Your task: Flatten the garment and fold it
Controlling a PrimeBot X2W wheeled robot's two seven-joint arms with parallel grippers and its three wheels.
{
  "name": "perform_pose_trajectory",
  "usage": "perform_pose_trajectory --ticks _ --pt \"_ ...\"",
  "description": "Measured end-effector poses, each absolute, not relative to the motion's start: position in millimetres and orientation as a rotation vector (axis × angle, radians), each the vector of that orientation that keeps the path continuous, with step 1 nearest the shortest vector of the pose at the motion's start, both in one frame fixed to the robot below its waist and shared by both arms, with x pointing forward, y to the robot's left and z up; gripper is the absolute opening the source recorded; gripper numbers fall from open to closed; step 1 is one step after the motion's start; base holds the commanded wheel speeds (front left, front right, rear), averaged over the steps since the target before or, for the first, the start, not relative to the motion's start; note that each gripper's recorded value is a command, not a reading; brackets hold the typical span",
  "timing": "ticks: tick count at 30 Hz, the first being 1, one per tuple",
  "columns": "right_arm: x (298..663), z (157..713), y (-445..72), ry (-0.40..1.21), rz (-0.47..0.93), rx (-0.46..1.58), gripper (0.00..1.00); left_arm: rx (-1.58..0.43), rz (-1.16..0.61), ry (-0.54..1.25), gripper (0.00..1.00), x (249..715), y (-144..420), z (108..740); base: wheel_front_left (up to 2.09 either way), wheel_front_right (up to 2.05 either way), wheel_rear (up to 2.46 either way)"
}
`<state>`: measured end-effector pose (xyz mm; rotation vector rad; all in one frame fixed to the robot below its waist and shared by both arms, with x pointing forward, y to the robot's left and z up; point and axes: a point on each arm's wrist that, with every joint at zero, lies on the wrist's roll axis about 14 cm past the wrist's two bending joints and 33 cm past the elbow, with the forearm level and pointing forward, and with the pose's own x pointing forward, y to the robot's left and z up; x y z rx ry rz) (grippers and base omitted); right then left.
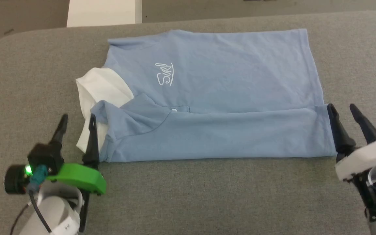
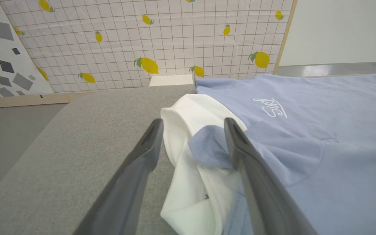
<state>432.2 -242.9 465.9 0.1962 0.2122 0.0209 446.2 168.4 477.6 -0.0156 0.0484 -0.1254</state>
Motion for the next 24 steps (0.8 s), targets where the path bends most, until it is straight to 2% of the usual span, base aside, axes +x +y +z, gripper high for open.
perform_pose_trajectory --ticks 7,14,24 --pt "403 471 -236 0.110 -0.044 0.264 1.00 -0.015 -0.142 0.130 1.00 420 158 453 0.00 0.00 0.00" --pt "385 471 -241 0.097 -0.091 0.287 1.00 -0.011 -0.132 0.232 1.00 411 152 426 0.00 0.00 0.00" --pt "379 467 -242 0.109 -0.110 0.302 1.00 -0.102 0.036 0.489 1.00 408 169 379 0.00 0.00 0.00"
